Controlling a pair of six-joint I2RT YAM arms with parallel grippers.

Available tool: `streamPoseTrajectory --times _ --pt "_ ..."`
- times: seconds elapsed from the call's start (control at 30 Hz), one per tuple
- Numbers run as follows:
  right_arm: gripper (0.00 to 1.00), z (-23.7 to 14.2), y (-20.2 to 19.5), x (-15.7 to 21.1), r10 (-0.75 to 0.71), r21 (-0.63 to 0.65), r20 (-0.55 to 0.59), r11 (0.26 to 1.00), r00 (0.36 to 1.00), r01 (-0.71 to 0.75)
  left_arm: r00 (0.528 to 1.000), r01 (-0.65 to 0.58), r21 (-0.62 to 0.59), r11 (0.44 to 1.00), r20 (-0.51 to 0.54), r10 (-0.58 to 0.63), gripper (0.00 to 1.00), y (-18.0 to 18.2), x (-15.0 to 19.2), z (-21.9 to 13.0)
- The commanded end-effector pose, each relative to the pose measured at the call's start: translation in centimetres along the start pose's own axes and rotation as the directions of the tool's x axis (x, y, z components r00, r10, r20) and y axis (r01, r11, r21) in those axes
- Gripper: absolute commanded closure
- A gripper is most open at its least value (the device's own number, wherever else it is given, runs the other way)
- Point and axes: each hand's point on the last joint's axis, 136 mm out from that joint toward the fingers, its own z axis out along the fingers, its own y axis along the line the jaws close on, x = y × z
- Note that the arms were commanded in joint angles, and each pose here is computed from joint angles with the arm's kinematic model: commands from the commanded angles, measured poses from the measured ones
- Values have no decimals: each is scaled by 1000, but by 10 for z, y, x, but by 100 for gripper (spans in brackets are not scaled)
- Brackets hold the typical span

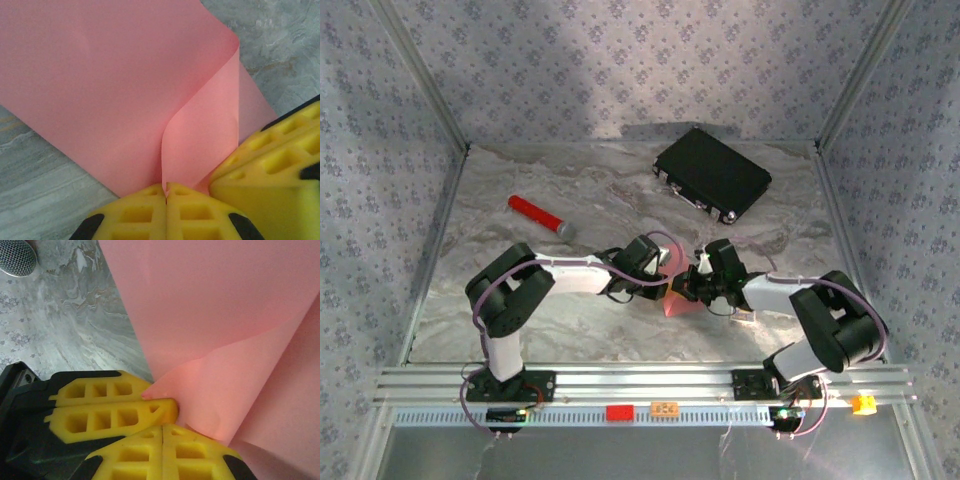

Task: Fold a paper plane with a square sheet of paper (pick it up from the middle)
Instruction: Fold the triangle a second time at the center of the table.

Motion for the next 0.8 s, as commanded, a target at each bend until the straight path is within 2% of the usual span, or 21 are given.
streamPoseTrajectory --times 0.0,0.37,0.6,0.77 --pt "95 4 -2 0 14 -7 -9 1000 1000 -14 999 -12 -23 1000 -40 11 94 7 11 8" --pt "95 4 -39 7 68 76 -2 995 998 -68 999 -9 -30 1000 -53 8 94 10 13 10" --pt "93 -8 -9 -9 21 15 25 1000 999 -22 998 -8 -33 999 -63 6 95 11 14 10" --pt "93 -15 -2 -26 9 0 44 1000 999 -9 998 -10 -33 999 -68 8 95 11 15 10"
